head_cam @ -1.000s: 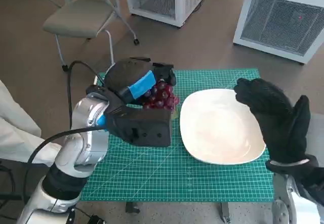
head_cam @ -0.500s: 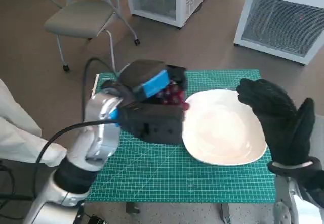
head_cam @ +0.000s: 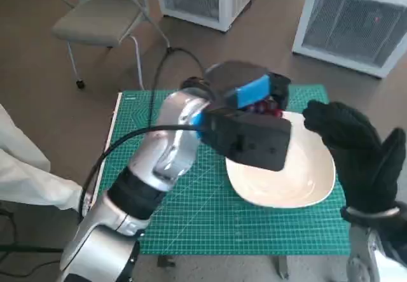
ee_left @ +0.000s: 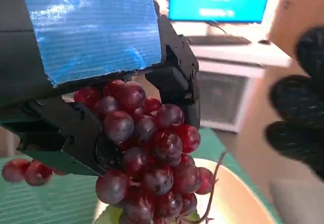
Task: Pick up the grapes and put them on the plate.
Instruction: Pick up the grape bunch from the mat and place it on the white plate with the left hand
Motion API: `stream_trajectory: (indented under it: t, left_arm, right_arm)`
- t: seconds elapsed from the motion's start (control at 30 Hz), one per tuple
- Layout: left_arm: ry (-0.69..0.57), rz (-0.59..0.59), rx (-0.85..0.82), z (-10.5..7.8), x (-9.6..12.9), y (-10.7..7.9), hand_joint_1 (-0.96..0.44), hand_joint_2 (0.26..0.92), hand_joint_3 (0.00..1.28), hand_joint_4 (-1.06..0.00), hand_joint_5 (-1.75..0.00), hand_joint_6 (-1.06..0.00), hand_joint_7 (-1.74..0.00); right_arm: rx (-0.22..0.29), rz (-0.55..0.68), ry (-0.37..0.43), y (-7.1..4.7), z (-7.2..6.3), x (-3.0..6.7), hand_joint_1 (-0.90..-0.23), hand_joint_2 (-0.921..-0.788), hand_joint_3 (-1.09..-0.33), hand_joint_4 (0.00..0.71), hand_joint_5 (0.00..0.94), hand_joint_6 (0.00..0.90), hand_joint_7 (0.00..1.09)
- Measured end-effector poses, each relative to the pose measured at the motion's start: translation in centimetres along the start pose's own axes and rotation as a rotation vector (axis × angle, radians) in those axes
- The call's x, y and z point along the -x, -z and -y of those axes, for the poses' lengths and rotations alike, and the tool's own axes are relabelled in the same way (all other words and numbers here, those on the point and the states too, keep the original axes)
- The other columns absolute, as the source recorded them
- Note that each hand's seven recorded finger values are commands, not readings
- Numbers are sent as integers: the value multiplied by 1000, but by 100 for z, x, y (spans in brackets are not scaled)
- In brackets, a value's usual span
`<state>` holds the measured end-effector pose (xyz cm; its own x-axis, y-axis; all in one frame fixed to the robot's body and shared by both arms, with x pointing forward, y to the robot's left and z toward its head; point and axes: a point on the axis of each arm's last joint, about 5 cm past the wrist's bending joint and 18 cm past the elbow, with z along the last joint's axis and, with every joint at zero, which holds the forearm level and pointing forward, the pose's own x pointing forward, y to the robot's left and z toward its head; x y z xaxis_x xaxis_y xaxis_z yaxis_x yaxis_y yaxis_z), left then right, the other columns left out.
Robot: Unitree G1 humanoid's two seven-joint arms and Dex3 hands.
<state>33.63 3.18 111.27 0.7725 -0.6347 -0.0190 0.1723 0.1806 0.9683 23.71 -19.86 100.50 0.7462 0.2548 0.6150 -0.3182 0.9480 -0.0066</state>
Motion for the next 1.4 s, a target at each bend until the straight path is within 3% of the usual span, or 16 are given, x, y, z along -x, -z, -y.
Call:
stream_trajectory:
  t: [0.37,0.73,0.87,0.93,1.03,1.1,1.23,1.4]
  left_arm:
    - [67,40,4,101,-178,-107,0,909,39,-785,-1115,-646,-1092]
    - [92,37,7,166,-228,-128,2,920,91,-620,-1404,-679,-942]
    - [105,28,26,195,-236,-107,1,921,144,-572,-1447,-601,-1029]
    - [111,23,40,208,-239,-93,-23,904,154,-485,-1260,-479,-974]
    - [117,16,66,223,-241,-68,-118,855,86,-244,-576,-279,-521]
    - [122,12,93,235,-243,-49,-194,832,43,-127,-267,-212,-286]
    - [134,0,128,268,-248,-16,-348,808,13,-29,-61,-159,-117]
    - [140,-6,133,296,-248,11,-475,811,8,-4,-9,-145,-66]
  right_arm:
    - [12,-3,48,-21,15,62,-329,-921,-597,473,820,267,982]
    - [15,-1,69,-37,5,78,-330,-921,-598,478,811,274,975]
    - [15,-4,75,-35,3,83,-330,-921,-598,479,809,274,973]
    - [16,-5,76,-33,2,85,-330,-921,-598,479,808,275,972]
    - [16,-6,76,-31,-1,86,-330,-921,-598,479,807,275,972]
    - [16,-7,76,-29,-2,86,-331,-921,-598,480,807,275,971]
    - [15,-9,74,-26,-6,84,-333,-921,-597,481,805,276,971]
    - [13,-12,74,-19,-8,84,-338,-921,-594,482,804,277,970]
